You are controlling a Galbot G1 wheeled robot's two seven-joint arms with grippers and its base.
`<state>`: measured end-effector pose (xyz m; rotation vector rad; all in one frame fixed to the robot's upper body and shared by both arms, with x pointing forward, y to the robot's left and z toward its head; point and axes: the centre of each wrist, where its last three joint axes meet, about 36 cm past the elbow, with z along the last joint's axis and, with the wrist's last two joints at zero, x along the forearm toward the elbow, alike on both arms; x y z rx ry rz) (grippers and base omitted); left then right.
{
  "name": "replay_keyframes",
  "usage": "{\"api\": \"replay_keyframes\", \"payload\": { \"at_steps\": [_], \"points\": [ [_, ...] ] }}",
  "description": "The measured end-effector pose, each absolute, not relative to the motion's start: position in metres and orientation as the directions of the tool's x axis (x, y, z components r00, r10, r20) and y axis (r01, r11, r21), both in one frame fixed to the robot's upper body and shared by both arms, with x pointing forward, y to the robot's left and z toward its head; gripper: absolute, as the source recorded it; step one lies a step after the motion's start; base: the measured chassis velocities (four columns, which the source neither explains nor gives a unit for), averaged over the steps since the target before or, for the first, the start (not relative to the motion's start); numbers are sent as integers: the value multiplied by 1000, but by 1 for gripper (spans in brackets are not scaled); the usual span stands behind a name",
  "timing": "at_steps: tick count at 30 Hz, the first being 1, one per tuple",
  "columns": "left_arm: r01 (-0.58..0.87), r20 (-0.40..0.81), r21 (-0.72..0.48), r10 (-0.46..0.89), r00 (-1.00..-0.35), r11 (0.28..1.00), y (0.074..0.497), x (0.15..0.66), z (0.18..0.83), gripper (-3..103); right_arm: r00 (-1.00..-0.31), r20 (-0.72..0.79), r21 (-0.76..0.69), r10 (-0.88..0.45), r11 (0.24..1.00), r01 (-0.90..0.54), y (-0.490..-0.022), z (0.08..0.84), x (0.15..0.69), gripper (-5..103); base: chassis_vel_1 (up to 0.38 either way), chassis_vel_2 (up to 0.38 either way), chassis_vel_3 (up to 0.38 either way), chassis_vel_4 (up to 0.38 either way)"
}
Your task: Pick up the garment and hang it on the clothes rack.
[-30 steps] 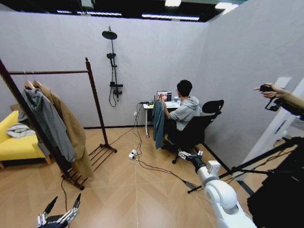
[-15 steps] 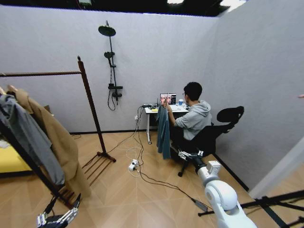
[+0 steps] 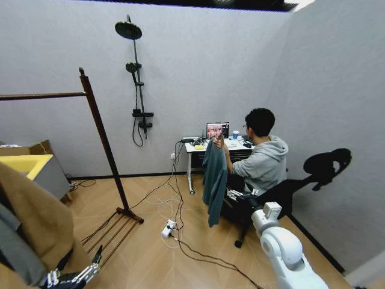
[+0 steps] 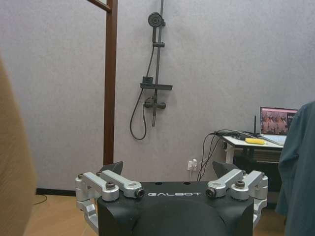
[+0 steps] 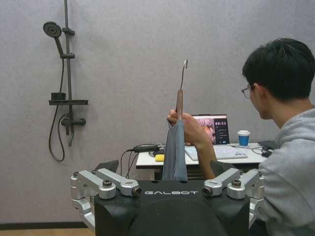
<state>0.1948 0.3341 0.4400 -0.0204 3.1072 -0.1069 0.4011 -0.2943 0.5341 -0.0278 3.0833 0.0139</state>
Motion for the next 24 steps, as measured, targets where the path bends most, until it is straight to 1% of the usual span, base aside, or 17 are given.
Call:
{"api": "replay_keyframes", "payload": {
  "at_steps": [14, 20, 22, 24],
  "points": [
    [-12, -32, -69, -14, -999, 998, 334, 195, 440, 100, -997, -75, -4, 12, 1000, 12, -296, 543, 407, 100, -358, 356, 356, -359],
    [-12, -32, -69, -14, -999, 998, 334, 195, 440, 100, -993, -101, -43, 64, 997, 68, -291, 554, 398, 100, -350, 353, 352, -361],
    [-12, -32, -69, -14, -999, 998, 334, 195, 440, 100, -988, -106, -78, 109, 990, 117, -287, 563, 392, 100, -289, 281, 323, -265],
    [-12, -32, -69, -14, -999, 998, 334, 195, 440, 100, -987, -104, -83, 119, 988, 128, -285, 566, 391, 100, -281, 237, 232, -257]
  ]
}}
